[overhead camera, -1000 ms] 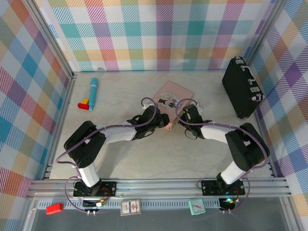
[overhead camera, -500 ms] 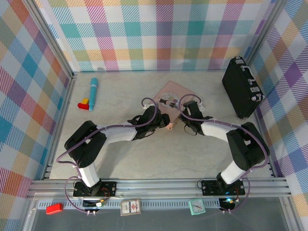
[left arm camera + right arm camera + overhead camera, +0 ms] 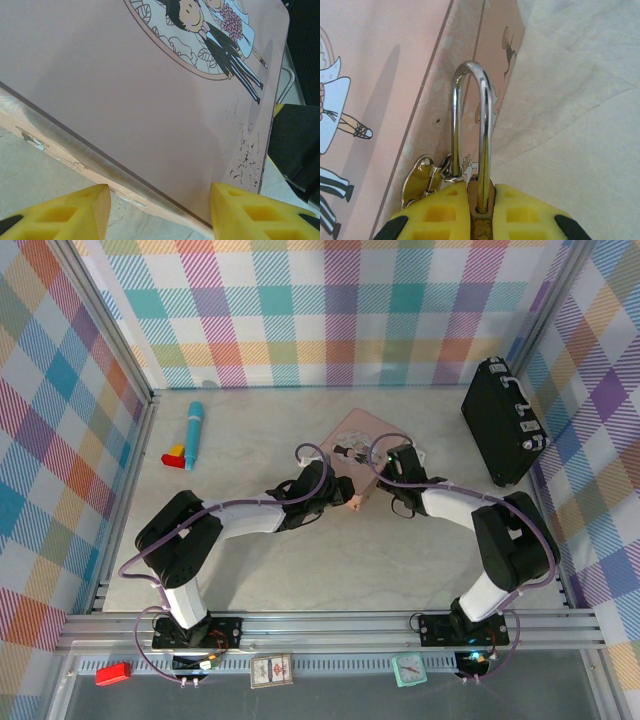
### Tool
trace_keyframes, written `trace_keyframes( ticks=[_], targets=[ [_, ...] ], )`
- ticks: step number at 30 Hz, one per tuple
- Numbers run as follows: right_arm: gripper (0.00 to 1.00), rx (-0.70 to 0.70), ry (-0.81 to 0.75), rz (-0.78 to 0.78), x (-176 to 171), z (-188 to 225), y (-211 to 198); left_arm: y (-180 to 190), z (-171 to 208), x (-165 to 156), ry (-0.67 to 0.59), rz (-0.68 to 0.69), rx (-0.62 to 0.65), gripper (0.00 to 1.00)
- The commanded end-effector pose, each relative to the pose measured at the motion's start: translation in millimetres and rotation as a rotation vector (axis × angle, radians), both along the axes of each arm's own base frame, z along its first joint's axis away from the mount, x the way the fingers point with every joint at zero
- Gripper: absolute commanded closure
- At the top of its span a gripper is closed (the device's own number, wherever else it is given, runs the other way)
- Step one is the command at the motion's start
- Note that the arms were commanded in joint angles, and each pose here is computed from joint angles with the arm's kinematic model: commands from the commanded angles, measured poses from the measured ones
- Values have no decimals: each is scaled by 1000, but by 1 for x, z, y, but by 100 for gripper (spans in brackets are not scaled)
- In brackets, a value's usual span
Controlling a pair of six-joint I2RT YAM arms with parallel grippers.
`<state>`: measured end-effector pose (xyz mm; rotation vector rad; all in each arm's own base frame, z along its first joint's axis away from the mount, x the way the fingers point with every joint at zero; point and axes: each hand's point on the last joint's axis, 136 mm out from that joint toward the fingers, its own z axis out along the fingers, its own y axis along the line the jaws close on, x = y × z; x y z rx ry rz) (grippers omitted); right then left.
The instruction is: Unlock the padlock with the key
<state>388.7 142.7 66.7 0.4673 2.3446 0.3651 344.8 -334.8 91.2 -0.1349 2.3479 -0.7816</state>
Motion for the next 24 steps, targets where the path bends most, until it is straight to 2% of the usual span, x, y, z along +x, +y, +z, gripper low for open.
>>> trace_keyframes(
  ticks=[1,5,11,15,20,24],
  targets=[
    [100,73,-154,45,21,35,-5,33,-74,-41,207,-21,224,47],
    [100,310,-141,40,26,41,-14,35,-74,-41,206,-15,224,47],
    [100,427,-156,146,21,56,-2,35,-74,-42,208,-15,227,47],
    [97,437,-120,165,11,48,0,35,-73,-41,206,-17,227,47],
    [97,430,-105,100,3,32,-18,34,-71,-41,204,-17,225,47],
    [97,492,-107,98,6,32,-26,36,-71,-41,203,-16,231,47]
  ],
)
